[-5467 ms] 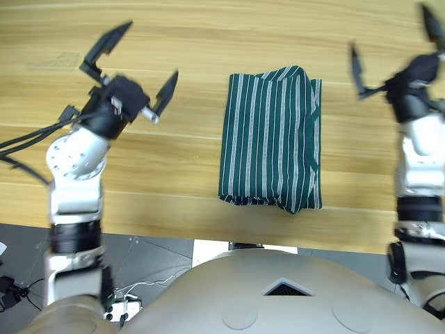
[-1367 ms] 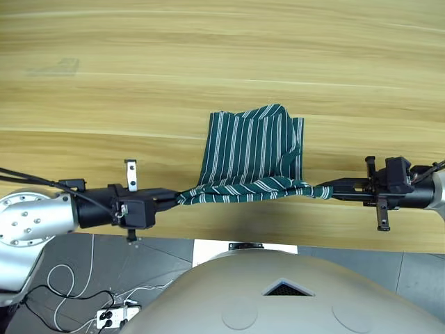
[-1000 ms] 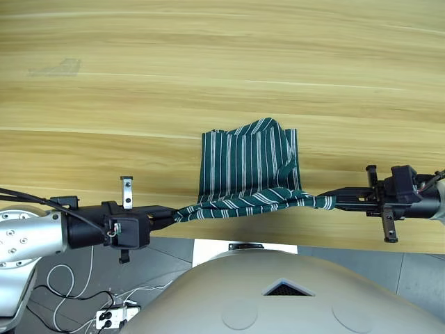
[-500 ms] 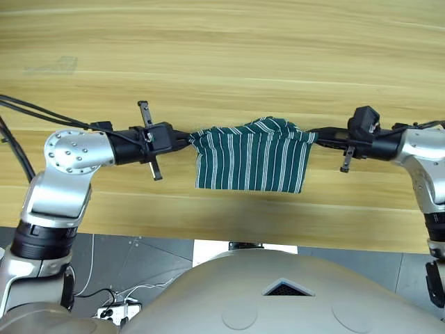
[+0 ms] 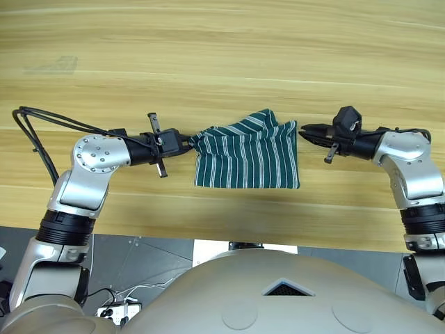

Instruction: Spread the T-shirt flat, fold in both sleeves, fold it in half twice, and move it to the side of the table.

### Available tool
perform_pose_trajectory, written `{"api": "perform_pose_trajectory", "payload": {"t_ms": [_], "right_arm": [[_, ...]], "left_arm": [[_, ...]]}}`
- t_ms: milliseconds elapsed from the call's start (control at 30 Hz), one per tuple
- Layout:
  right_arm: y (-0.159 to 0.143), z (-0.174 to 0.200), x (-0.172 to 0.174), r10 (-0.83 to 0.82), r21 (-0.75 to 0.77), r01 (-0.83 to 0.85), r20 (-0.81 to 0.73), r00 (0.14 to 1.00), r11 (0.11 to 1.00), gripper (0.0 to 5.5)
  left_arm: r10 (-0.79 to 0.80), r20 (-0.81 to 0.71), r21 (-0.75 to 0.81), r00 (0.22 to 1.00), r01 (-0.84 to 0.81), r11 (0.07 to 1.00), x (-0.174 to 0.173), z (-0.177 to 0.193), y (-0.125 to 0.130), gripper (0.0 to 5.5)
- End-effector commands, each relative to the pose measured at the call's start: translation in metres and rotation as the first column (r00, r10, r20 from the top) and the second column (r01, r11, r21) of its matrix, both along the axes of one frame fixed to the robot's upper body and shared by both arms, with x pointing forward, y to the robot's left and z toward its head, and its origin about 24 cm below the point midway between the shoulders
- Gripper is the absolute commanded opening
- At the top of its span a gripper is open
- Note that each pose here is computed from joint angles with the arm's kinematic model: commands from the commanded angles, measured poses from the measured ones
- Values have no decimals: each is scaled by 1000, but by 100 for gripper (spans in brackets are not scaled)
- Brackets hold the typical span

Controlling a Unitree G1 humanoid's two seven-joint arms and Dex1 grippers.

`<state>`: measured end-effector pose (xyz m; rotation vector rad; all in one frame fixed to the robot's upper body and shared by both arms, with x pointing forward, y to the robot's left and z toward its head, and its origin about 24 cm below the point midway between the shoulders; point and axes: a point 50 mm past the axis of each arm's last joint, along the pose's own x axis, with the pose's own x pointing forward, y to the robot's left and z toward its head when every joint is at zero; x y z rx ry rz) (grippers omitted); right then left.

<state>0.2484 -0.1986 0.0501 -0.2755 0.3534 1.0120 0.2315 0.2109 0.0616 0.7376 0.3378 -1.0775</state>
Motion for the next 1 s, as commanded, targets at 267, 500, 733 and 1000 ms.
{"api": "perform_pose_trajectory", "payload": {"t_ms": [267,500,733,1000], "right_arm": [[5,17,7,-41,111,28,117,992,993,253],[77,40,9,66,240,-141,293,954,961,253],[129,6,29,174,85,-203,268,948,975,253],[111,-59,49,263,-382,-155,248,932,911,253]], "left_arm": [[237,210,-140,949,-210,968,33,31,14,257],[728,427,-561,537,-474,679,48,82,47,338],[801,355,-722,482,-402,562,17,91,29,338],[776,290,-726,560,-399,560,10,75,6,338]]}}
